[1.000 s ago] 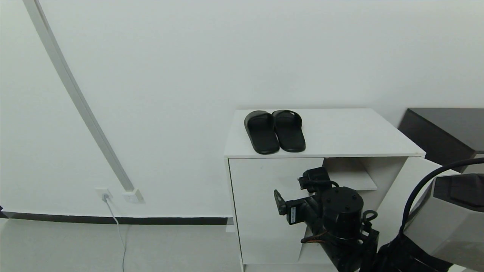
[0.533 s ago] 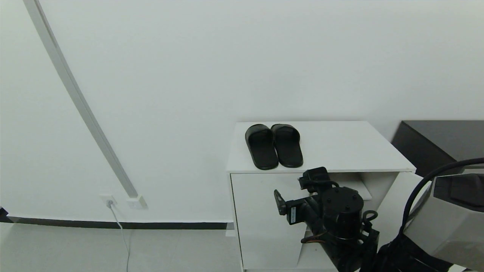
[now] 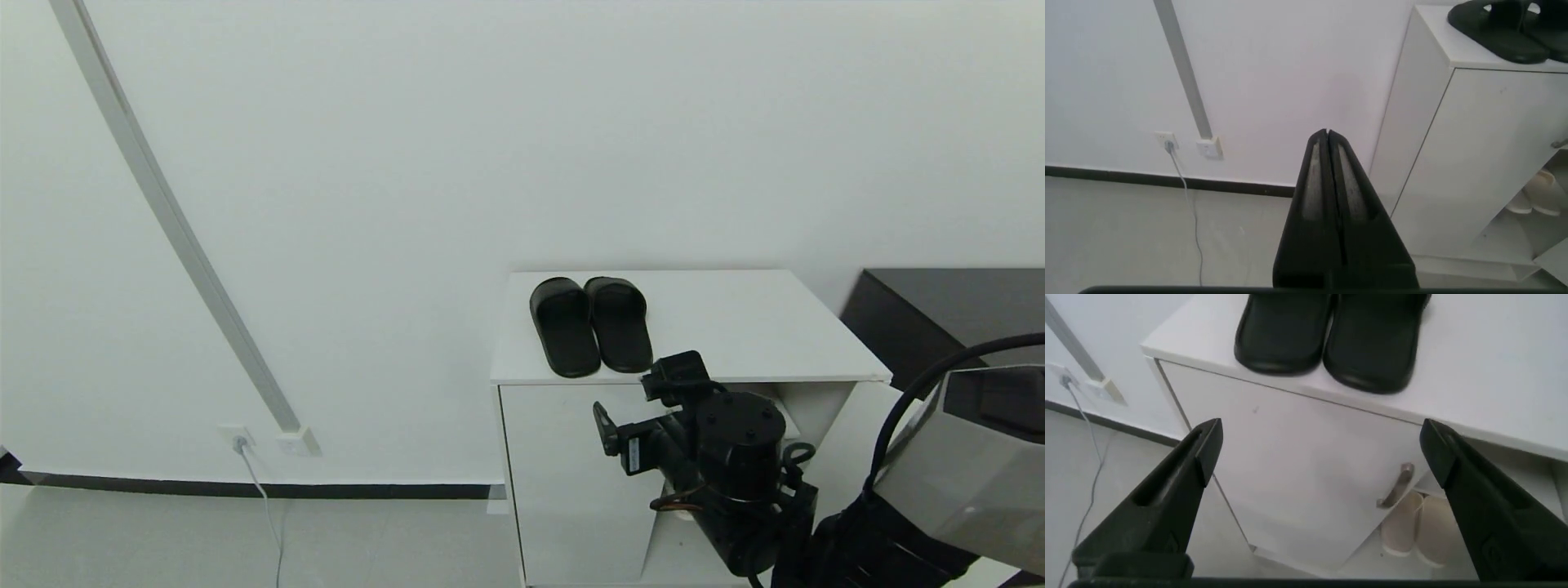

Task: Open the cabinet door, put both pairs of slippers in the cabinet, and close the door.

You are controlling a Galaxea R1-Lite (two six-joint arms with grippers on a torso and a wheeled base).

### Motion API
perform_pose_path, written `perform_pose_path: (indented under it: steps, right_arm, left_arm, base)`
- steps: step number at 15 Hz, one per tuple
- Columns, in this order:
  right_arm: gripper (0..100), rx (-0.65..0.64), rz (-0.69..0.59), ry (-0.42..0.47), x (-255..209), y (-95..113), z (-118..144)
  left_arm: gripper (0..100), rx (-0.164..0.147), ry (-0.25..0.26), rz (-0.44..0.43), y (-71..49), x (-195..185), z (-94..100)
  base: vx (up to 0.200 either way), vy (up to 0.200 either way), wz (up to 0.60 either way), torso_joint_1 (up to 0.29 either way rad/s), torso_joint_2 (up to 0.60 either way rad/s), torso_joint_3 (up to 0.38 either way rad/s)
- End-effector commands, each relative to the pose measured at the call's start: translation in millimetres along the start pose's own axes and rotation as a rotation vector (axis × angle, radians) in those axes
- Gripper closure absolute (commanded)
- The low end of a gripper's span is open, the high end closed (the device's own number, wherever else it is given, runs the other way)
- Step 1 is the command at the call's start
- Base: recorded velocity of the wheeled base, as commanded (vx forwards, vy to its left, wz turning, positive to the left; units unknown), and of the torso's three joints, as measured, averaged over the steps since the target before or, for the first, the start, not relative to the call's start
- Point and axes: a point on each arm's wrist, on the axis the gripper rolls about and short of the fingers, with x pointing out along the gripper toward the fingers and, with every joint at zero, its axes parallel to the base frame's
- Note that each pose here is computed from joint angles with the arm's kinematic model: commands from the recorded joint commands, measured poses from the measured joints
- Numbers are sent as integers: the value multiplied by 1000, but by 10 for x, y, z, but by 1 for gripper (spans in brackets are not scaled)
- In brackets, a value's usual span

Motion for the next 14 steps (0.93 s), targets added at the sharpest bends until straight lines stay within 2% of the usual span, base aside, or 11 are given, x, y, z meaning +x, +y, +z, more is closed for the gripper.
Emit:
perform_pose_path:
  steps: [1, 3, 4, 7, 12, 14]
  right_arm:
    - [0, 39, -10, -12, 108, -4, 301]
    - [0, 104, -20, 59, 153, 7, 505]
    - [0, 133, -24, 95, 164, 17, 622]
    - [0, 172, -29, 121, 267, 72, 810]
    - [0, 153, -36, 142, 401, 138, 671]
    - [0, 142, -40, 161, 424, 147, 589]
  left_arm:
    - [100, 0, 0, 1, 0, 0, 0]
    - [100, 19, 0, -2, 0, 0, 0]
    - [100, 12, 0, -1, 0, 0, 0]
    - [100, 14, 1, -1, 0, 1, 0]
    - [100, 11, 0, -2, 0, 0, 0]
    - [100, 15, 0, -2, -1, 0, 0]
  base:
    - [0, 0, 0, 0, 0, 0]
    - [0, 0, 0, 0, 0, 0]
    - [0, 0, 0, 0, 0, 0]
    - [0, 0, 0, 0, 0, 0]
    - [0, 0, 0, 0, 0, 0]
    - [200, 0, 0, 0, 0, 2]
